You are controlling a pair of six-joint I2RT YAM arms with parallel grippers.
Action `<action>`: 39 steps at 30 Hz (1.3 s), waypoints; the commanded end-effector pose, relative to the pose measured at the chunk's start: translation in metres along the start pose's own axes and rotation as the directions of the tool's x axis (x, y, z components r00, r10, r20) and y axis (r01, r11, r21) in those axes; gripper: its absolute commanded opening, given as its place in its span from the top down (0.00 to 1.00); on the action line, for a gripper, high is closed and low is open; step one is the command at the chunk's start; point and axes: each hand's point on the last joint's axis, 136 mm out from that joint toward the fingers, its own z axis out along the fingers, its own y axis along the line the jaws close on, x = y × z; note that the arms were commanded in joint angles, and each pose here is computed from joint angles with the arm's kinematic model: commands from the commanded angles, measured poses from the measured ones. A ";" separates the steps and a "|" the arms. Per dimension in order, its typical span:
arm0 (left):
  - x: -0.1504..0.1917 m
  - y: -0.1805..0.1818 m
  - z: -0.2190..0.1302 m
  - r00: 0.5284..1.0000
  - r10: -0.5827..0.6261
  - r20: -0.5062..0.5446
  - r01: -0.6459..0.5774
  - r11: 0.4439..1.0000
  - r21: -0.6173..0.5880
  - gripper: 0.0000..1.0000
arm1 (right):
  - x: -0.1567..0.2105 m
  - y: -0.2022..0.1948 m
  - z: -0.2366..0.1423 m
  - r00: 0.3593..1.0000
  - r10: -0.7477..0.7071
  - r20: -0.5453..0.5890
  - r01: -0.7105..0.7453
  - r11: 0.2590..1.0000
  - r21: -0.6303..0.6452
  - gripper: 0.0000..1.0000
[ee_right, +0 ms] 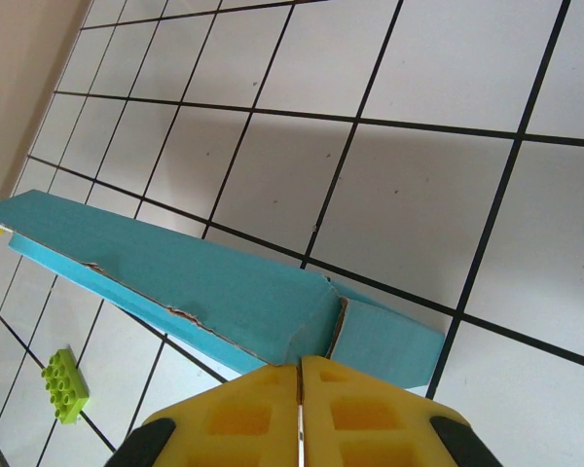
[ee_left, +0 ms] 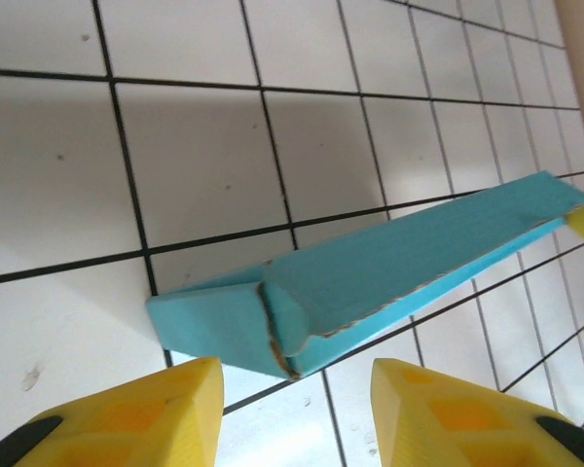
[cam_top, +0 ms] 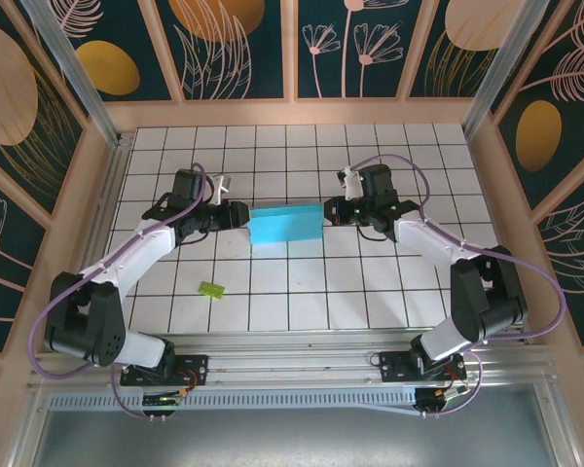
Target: Fold the paper box
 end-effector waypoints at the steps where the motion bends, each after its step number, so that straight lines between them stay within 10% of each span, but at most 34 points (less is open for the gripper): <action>1: -0.010 -0.021 -0.006 0.999 -0.009 0.039 0.006 0.996 0.094 0.54 | 0.013 -0.013 0.005 0.998 0.021 -0.059 -0.017 0.998 0.057 0.90; 10: -0.028 0.008 -0.005 0.959 -0.243 0.144 0.251 0.967 -0.043 0.43 | 0.011 -0.011 0.005 0.998 0.019 -0.060 -0.016 0.999 0.050 0.90; 21: -0.012 0.009 0.026 0.922 -0.382 0.064 0.378 0.923 0.063 0.41 | 0.012 -0.011 0.005 0.998 0.020 -0.064 -0.017 0.999 0.047 0.90; 39: 0.010 0.028 0.041 0.909 -0.415 0.021 0.415 0.910 0.019 0.73 | -0.001 0.009 -0.006 0.998 0.033 -0.049 -0.034 0.999 -0.025 0.78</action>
